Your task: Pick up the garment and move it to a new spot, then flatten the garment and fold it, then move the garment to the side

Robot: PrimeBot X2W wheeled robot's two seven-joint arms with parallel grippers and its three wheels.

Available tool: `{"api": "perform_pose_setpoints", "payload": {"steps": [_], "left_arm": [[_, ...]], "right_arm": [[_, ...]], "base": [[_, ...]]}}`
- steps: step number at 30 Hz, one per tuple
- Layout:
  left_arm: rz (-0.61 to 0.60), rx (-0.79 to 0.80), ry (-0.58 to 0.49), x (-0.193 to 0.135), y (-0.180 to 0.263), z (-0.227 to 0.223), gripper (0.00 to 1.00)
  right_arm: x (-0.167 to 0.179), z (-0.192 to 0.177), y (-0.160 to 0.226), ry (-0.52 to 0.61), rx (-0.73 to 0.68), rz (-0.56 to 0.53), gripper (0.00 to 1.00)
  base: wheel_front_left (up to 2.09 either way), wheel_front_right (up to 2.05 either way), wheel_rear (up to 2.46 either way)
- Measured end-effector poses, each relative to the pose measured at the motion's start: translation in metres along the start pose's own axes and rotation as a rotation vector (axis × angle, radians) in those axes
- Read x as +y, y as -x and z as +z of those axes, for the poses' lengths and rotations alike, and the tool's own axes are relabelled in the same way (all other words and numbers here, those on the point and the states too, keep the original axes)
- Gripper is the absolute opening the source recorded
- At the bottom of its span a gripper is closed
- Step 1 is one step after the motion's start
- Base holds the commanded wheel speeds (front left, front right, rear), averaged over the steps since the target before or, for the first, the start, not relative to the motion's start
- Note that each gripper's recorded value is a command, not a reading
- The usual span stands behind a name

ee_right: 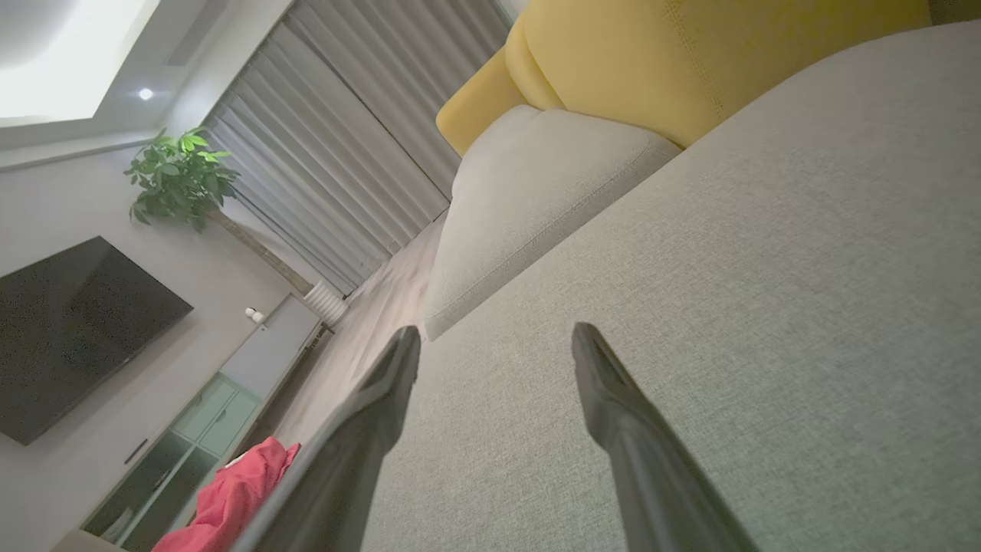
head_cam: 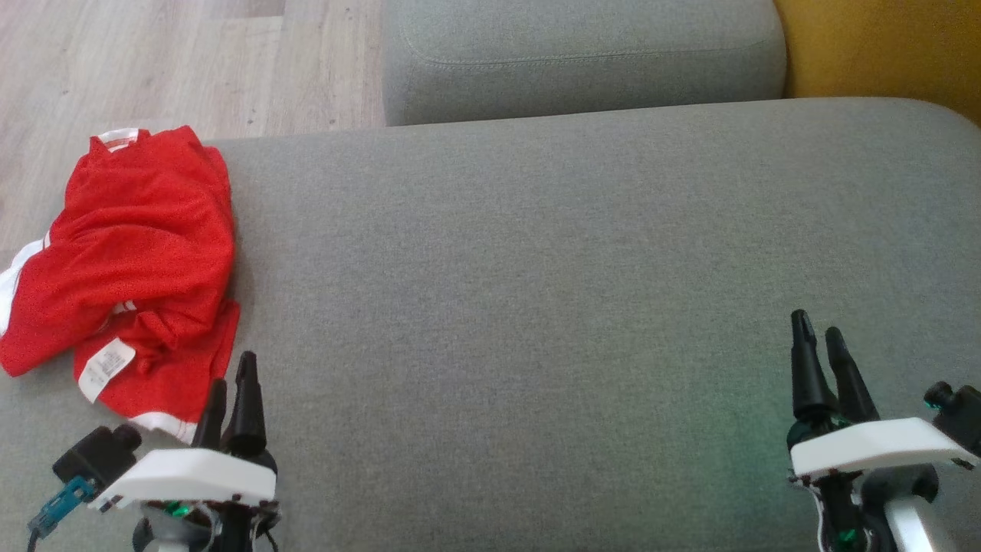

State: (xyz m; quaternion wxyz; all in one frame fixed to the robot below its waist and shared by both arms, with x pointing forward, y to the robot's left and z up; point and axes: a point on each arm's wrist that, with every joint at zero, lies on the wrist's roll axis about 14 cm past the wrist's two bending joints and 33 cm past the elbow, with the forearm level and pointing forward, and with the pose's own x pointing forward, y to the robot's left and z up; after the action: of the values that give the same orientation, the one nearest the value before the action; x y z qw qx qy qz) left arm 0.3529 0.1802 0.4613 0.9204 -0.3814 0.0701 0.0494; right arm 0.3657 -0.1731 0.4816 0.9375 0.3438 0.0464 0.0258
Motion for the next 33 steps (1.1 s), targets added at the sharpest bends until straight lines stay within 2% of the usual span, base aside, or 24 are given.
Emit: {"api": "perform_pose_setpoints", "payload": {"steps": [9,33], "left_arm": [[0.012,-0.015,-0.138,0.006,0.005,0.002,1.0],[-0.029,-0.066,-0.471,0.0,0.011,0.005,1.0]], "right_arm": [[0.004,-0.007,0.0,0.122,0.017,0.019,1.0],[0.012,-0.007,-0.001,0.412,-0.01,0.065,1.0]], "base": [[0.0,0.0,0.0],[0.0,0.0,0.0]]}}
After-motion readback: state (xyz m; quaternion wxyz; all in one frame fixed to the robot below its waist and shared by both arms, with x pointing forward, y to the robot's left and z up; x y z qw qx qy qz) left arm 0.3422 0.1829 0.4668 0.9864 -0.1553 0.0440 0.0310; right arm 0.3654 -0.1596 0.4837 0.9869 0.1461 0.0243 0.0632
